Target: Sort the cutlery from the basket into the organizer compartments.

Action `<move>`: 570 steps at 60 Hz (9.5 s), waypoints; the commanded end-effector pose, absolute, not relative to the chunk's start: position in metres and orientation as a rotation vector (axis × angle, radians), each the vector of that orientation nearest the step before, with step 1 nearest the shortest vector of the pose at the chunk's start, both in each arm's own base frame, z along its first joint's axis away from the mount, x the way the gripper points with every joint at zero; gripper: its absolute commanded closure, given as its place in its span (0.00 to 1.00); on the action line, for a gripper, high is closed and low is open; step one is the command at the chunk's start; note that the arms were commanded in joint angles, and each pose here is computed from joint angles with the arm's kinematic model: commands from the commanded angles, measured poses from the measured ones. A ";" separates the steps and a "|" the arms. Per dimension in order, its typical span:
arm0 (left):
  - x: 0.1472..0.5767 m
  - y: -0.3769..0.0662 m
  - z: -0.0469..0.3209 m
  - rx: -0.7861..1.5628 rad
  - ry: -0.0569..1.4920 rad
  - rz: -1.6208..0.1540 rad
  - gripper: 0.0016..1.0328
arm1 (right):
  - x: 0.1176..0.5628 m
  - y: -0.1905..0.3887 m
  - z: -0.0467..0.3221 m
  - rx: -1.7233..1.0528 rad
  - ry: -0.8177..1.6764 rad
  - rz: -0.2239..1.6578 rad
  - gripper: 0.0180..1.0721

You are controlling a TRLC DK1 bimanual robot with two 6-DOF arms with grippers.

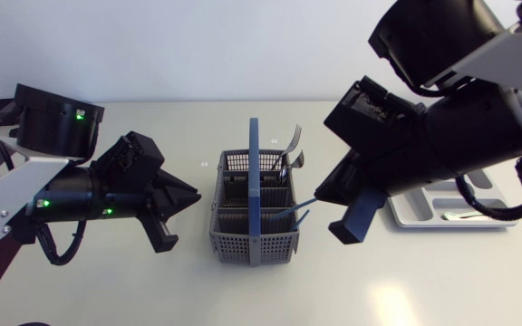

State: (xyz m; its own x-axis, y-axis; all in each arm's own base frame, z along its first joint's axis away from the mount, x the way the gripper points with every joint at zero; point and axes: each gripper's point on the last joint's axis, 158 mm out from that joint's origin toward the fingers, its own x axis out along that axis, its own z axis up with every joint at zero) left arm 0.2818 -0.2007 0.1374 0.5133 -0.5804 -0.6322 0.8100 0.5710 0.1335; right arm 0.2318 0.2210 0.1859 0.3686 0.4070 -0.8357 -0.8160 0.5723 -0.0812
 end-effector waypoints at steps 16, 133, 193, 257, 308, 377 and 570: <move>0.276 -0.200 0.134 0.470 0.569 -0.878 0.83 | 0.230 0.216 0.208 -0.582 0.841 0.834 0.95; 0.274 -0.196 0.147 0.502 0.518 -0.876 0.83 | 0.353 -0.048 0.125 -0.565 1.479 0.570 0.95; 0.275 -0.197 0.141 0.501 0.525 -0.876 0.83 | 0.469 -0.068 0.040 -0.405 1.384 0.416 0.94; 0.266 -0.193 0.148 0.489 0.508 -0.871 0.81 | 0.466 -0.058 0.020 -0.276 1.191 0.215 0.51; 0.249 -0.201 0.155 0.487 0.502 -0.909 0.81 | 0.340 -0.068 -0.018 -0.347 1.324 0.208 0.91; 0.235 -0.215 0.157 0.496 0.500 -0.949 0.81 | 0.276 0.129 0.116 -0.449 0.725 0.790 0.56; 0.234 -0.213 0.147 0.485 0.494 -0.941 0.81 | 0.371 -0.047 0.150 -0.282 1.079 0.436 0.95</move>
State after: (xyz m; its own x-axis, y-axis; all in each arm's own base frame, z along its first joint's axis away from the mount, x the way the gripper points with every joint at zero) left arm 0.2359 -0.2156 0.1566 0.5042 -0.6454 -0.5738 0.8490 0.4921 0.1925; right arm 0.3634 -0.0385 0.1543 0.4278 0.2149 -0.8780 -0.4744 0.8802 -0.0157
